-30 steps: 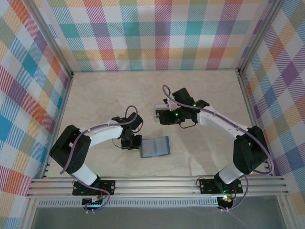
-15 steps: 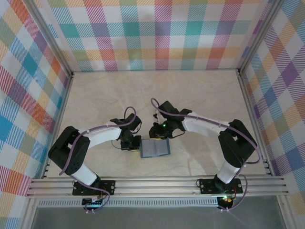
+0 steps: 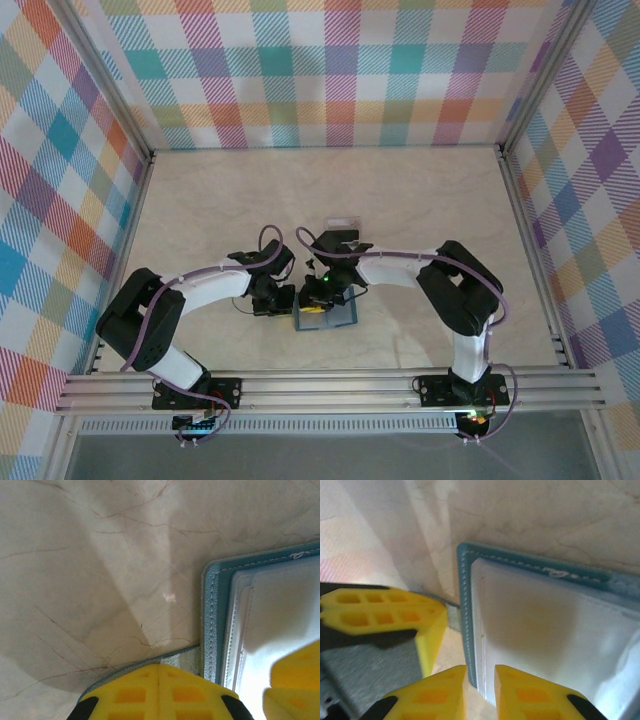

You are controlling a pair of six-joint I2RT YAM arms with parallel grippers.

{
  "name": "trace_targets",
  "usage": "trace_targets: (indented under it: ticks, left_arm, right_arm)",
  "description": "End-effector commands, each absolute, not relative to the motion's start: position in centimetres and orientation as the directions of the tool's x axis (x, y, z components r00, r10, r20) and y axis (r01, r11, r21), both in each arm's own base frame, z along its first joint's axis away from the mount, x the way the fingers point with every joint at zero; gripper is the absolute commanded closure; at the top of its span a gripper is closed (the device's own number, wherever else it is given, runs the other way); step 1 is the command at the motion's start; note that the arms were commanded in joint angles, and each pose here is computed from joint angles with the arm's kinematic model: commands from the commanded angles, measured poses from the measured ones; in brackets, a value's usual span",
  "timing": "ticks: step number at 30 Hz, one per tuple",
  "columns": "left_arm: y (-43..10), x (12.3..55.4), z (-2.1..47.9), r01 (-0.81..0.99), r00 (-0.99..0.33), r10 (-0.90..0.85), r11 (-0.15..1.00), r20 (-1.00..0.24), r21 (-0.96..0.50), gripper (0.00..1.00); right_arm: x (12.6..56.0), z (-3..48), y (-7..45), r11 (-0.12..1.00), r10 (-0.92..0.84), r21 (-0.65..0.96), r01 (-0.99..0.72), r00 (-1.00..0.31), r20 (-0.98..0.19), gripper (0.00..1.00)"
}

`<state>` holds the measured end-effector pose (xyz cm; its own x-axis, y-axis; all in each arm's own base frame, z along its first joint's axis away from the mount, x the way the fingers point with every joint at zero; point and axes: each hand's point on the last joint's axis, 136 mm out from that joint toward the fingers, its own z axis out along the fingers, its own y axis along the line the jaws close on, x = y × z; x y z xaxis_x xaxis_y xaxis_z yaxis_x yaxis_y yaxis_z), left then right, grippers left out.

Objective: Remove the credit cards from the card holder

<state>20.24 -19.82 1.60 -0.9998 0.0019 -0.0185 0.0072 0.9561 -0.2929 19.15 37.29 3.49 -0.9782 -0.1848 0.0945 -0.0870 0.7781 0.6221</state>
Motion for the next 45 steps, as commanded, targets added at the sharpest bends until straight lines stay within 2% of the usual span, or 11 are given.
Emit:
trace_targets:
  ticks: [1,10,22,35,45]
  left_arm:
    - [-18.6,17.9,-0.1,-0.027,-0.997,-0.007,0.965,0.076,-0.26,0.97]
    - [-18.5,17.9,-0.3,-0.021,-0.996,0.0,0.967,0.084,-0.253,0.97]
    - [-18.7,18.0,-0.2,-0.017,-0.996,0.006,0.968,0.09,-0.252,0.97]
    - [-18.9,18.1,-0.1,-0.015,-0.996,0.008,0.967,0.09,-0.256,0.97]
    - [-19.0,18.3,0.2,-0.01,-0.996,0.013,0.967,0.089,-0.256,0.97]
  right_arm:
    - [19.3,3.9,38.6,0.754,-0.187,0.652,-0.078,-0.977,0.099,0.78]
    - [19.1,1.9,34.9,0.874,-0.148,0.48,-0.082,-0.984,0.102,0.71]
    - [19.5,2.9,32.1,0.958,-0.134,0.263,-0.114,-0.989,0.059,0.61]
    - [19.8,3.5,31.0,0.98,-0.152,0.133,-0.148,-0.988,0.023,0.45]
    - [19.9,3.6,29.8,0.985,-0.148,0.088,-0.147,-0.989,0.004,0.46]
